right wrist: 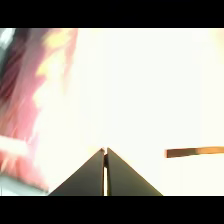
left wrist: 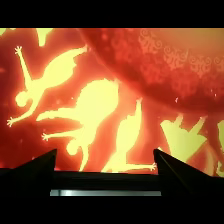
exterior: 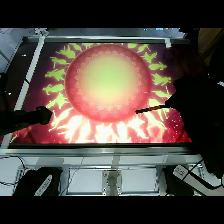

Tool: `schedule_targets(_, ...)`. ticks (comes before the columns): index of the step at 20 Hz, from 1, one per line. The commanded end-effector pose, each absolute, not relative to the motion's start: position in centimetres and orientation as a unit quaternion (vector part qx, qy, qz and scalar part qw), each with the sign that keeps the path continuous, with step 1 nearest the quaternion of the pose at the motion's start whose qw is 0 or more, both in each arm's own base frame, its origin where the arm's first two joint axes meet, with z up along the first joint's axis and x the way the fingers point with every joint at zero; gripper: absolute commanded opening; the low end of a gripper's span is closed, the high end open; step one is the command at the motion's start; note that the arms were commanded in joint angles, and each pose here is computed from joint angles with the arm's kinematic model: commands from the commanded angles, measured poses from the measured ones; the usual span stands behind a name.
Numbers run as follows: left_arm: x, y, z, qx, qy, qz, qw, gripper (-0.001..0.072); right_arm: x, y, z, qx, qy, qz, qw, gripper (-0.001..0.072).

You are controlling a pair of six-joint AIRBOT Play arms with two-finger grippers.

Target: Fold the clothes and pants, and hang the long-sleeved shirts on hangers.

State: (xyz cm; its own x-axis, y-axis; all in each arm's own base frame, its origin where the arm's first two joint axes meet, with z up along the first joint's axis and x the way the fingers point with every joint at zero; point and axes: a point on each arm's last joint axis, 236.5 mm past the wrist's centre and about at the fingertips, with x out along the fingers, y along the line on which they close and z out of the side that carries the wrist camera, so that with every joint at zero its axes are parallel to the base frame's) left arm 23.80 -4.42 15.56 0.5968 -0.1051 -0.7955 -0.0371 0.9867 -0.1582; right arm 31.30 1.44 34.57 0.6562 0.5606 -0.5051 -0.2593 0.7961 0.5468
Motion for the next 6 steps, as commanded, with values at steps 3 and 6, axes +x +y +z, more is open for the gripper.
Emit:
schedule_targets(3,23.8,-4.4,15.5,-0.079,0.449,-0.019,0.890,0.0693,30.2,8.9,32.3,0.095,0.393,0.293,0.866,0.0017)
schedule_targets(6,23.8,-4.4,15.5,-0.079,0.449,-0.019,0.890,0.0693,30.1,9.7,31.4,0.069,0.407,0.290,0.863,0.0017)
